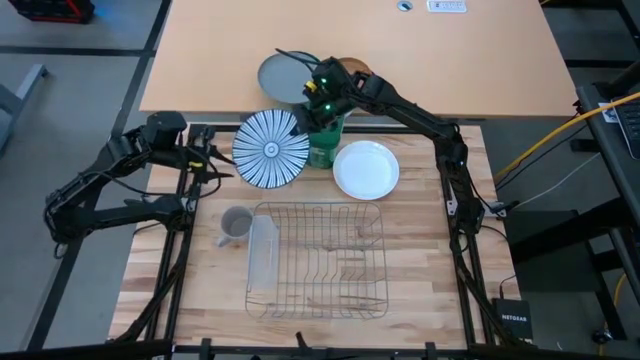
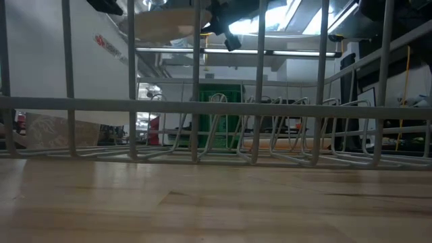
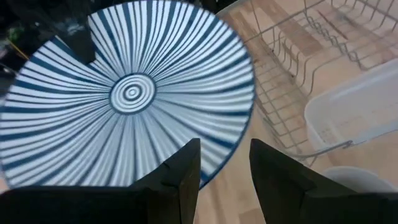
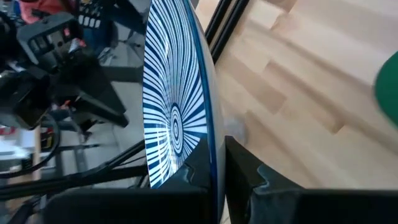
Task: Sort dishes
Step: Put the blue plate in the dish rack
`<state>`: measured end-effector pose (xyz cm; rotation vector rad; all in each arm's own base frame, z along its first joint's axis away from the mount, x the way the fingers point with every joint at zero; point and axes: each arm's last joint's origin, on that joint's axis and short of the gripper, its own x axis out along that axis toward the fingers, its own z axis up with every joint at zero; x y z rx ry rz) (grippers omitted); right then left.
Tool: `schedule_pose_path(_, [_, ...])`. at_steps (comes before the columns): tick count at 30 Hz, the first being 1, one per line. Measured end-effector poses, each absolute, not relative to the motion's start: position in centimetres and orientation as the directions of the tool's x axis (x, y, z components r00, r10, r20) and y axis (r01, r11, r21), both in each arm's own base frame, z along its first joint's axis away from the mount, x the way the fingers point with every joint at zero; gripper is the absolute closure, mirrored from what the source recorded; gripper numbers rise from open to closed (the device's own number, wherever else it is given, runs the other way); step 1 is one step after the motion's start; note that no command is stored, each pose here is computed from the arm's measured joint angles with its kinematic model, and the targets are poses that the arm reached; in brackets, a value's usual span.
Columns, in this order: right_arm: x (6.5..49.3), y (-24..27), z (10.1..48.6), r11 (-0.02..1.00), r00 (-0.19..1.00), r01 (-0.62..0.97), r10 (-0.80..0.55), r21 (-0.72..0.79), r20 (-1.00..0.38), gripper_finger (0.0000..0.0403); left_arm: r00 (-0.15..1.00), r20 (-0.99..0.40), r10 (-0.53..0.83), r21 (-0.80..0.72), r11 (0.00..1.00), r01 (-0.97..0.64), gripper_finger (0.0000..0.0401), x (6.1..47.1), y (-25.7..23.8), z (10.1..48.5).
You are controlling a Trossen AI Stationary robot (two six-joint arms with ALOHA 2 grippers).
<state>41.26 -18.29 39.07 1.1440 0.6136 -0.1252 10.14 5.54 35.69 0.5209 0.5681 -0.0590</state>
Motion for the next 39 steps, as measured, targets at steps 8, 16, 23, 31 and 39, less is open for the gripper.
schedule_pose_path(8, [41.2,-18.3,39.1,0.374,0.829,0.402,0.239,0.836,-0.506,0.0384,0.847,-0.525,0.085,0.455,0.869,0.195,0.0274,10.2,5.5,35.7])
schedule_pose_path(16, [41.2,-18.2,39.1,0.372,0.828,0.401,0.244,0.837,-0.505,0.0384,0.874,-0.476,0.102,0.472,0.868,0.156,0.0274,10.4,5.7,36.2])
schedule_pose_path(23, [41.2,-18.2,39.1,0.372,0.828,0.401,0.244,0.837,-0.505,0.0384,0.877,-0.444,0.182,0.498,0.864,0.073,0.0273,10.7,6.1,36.6])
schedule_pose_path(31, [41.2,-18.2,39.1,0.373,0.827,0.398,0.249,0.838,-0.503,0.0384,0.892,-0.427,0.148,0.484,0.871,0.087,0.0273,11.1,5.7,36.8])
schedule_pose_path(39, [41.2,-18.1,39.1,0.376,0.826,0.394,0.254,0.839,-0.502,0.0384,0.874,-0.455,0.171,0.465,0.883,0.07,0.0273,11.9,6.3,36.4])
